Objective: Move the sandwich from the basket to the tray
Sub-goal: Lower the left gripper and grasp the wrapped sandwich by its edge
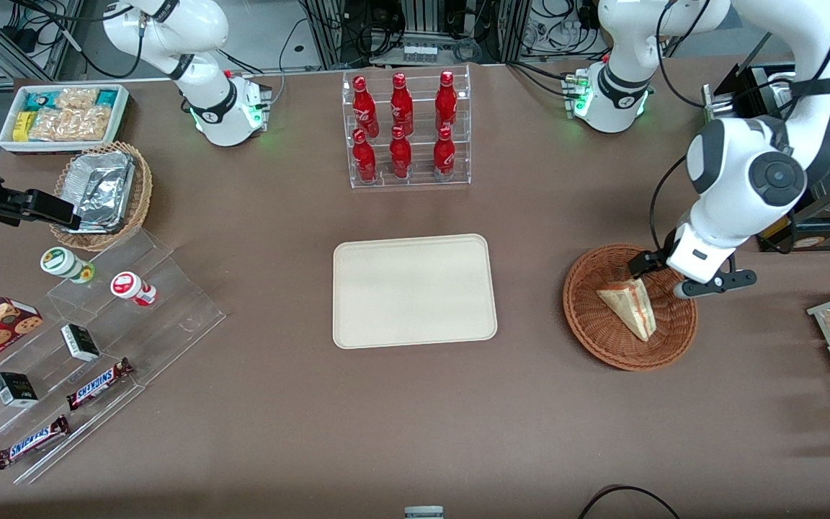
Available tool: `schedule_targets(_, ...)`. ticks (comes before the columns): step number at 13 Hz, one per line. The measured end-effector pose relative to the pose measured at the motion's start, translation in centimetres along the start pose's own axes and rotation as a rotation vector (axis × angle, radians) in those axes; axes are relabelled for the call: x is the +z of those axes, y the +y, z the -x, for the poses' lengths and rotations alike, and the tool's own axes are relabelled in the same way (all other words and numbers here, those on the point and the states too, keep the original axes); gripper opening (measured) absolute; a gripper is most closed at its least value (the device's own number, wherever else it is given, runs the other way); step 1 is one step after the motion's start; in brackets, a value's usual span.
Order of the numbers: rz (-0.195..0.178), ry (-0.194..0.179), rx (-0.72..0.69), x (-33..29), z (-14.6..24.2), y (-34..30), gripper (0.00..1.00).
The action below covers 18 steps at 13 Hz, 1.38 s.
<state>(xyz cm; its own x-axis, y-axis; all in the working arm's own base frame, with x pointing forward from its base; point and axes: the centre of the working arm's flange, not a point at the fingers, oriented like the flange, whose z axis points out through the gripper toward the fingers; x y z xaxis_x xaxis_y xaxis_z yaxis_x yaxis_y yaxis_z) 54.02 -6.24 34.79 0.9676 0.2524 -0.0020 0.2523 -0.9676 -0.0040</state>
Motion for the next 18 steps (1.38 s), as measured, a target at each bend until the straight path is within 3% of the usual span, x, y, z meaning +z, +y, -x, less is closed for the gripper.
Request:
schedule_targets(2,0.005,0.008,-0.135,1.6,0.0,1.3,1.00)
schedule_targets(6,0.016,0.021,-0.259,4.0,-0.5,2.0,1.00)
schedule_targets(18,0.011,0.011,-0.329,8.8,-1.2,1.5,1.00)
